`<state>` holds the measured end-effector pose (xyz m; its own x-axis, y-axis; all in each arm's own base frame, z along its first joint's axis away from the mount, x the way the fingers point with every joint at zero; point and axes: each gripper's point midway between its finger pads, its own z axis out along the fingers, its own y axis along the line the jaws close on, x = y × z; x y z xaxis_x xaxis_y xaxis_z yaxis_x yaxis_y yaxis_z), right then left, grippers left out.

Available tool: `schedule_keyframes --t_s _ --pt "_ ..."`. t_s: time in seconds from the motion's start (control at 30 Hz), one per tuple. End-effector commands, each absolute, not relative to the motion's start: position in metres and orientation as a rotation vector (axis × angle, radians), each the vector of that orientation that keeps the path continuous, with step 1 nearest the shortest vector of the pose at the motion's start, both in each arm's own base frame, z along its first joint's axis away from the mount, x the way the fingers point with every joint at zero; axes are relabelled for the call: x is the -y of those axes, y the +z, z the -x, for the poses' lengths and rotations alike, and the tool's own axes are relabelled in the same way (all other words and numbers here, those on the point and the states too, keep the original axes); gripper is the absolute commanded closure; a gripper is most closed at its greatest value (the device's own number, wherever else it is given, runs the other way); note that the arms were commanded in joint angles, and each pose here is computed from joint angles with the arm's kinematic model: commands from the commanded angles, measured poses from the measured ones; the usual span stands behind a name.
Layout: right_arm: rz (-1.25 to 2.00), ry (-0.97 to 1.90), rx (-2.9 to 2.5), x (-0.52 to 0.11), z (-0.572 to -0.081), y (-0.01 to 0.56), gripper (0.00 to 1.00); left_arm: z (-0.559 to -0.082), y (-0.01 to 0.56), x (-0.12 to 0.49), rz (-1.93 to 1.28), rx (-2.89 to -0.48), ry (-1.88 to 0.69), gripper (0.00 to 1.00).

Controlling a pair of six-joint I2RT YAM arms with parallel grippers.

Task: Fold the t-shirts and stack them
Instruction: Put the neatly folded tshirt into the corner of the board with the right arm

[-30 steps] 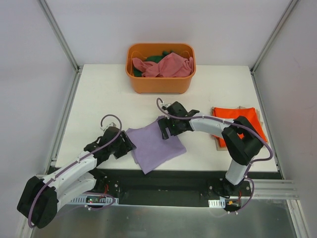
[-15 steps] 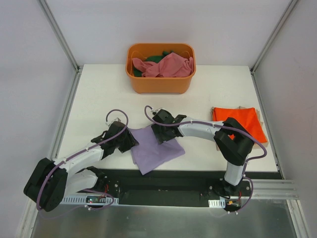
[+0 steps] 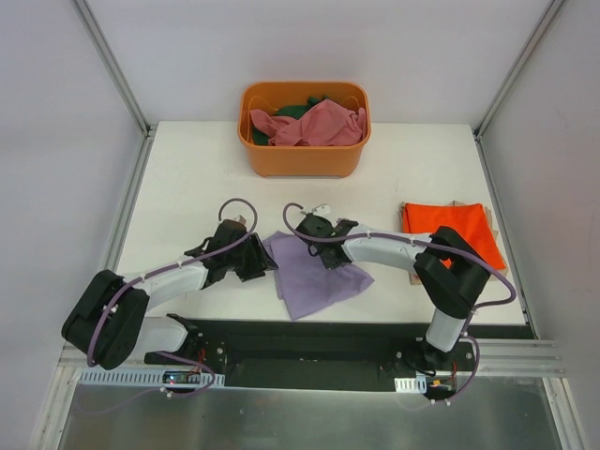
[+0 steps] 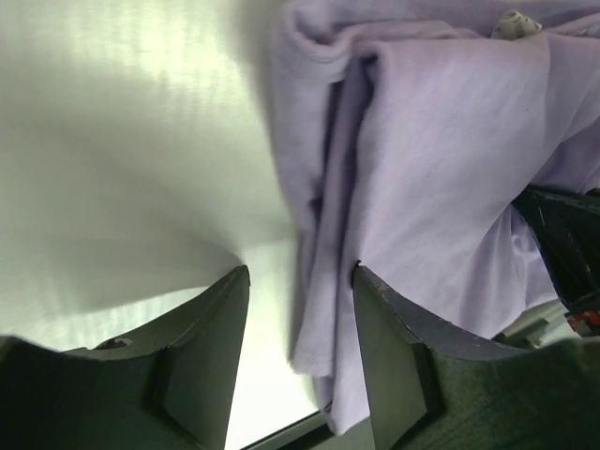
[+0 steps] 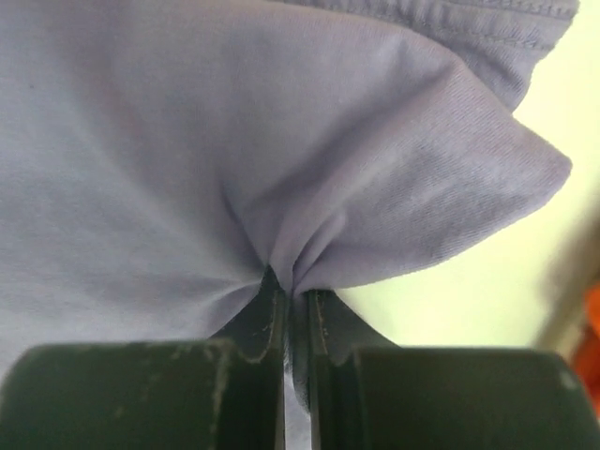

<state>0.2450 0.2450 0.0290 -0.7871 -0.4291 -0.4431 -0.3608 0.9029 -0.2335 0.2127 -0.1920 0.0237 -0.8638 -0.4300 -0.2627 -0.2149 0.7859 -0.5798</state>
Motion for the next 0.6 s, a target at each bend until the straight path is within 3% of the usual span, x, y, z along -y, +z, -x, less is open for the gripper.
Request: schedule_keyframes --t_s 0.0,0.23,0.4,0.57 --pt "0.542 -0.548 -2.454 -0.178 -0.254 0.065 0.99 -0.197 0.009 0.202 0.360 -2.712 -0.798 0.49" --pt "0.477 -0.763 -2.342 -0.128 -0.261 0.113 0.99 -0.197 0.008 0.206 0.340 -2.725 -0.815 0.19" --pt "0.399 -0.928 -2.225 -0.091 -0.263 0.157 0.99 -0.195 0.006 0.205 0.328 -2.732 -0.807 0.03" --pt "0.328 -1.020 -2.171 -0.062 -0.262 0.185 0.99 -0.190 -0.001 0.200 0.334 -2.752 -0.785 0.01"
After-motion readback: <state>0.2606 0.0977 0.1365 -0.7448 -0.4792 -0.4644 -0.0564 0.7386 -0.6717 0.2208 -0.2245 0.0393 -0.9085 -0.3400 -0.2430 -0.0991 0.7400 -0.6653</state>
